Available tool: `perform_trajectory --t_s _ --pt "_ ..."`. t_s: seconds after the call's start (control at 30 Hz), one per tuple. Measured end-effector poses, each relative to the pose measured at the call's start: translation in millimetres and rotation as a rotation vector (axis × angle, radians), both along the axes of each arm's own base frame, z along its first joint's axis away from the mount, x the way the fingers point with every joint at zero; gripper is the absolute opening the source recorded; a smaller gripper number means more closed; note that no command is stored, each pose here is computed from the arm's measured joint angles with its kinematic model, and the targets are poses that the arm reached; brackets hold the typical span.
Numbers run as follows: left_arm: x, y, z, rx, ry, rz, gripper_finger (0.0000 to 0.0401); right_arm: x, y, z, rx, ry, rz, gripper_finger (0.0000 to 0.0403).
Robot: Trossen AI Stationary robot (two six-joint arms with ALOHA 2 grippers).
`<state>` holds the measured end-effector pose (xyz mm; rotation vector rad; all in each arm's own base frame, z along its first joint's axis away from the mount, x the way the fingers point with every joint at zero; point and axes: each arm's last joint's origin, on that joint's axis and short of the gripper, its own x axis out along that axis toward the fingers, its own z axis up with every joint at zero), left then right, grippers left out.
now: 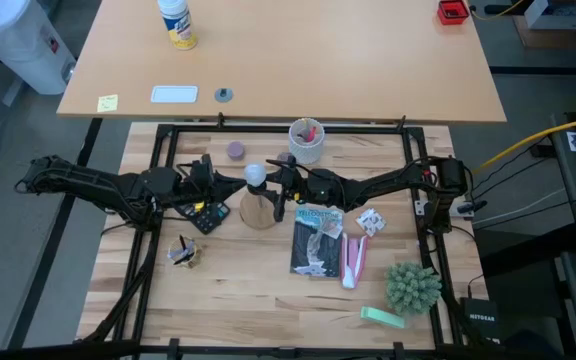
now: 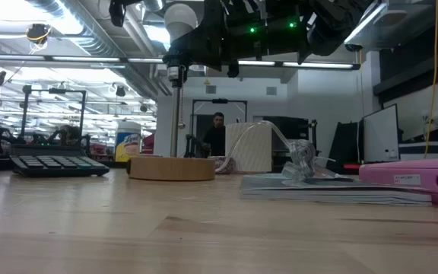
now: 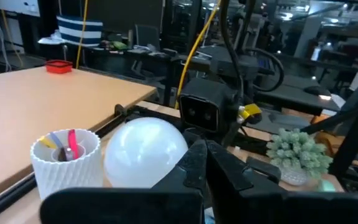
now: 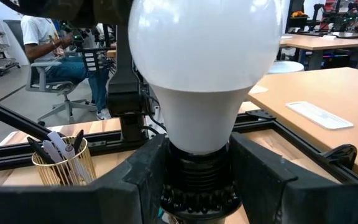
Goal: Screw lightbulb
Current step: Remove the lightbulb from the lamp
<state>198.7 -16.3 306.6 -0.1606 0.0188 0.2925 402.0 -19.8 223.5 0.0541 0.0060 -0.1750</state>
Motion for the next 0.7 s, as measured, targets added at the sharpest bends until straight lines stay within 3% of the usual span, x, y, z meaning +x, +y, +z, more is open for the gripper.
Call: perform_trajectory --t_s 0.33,0.7 --pt "0.4 6.8 -0.6 0.015 0.011 0.035 0.0001 -1.0 0.8 1.8 0.000 0.005 0.028 0.0176" --pt "0.0 9.2 -0.8 0.024 0.016 0.080 0.0001 -1.1 0.9 4.6 -0.001 -0.019 0.031 0.0273"
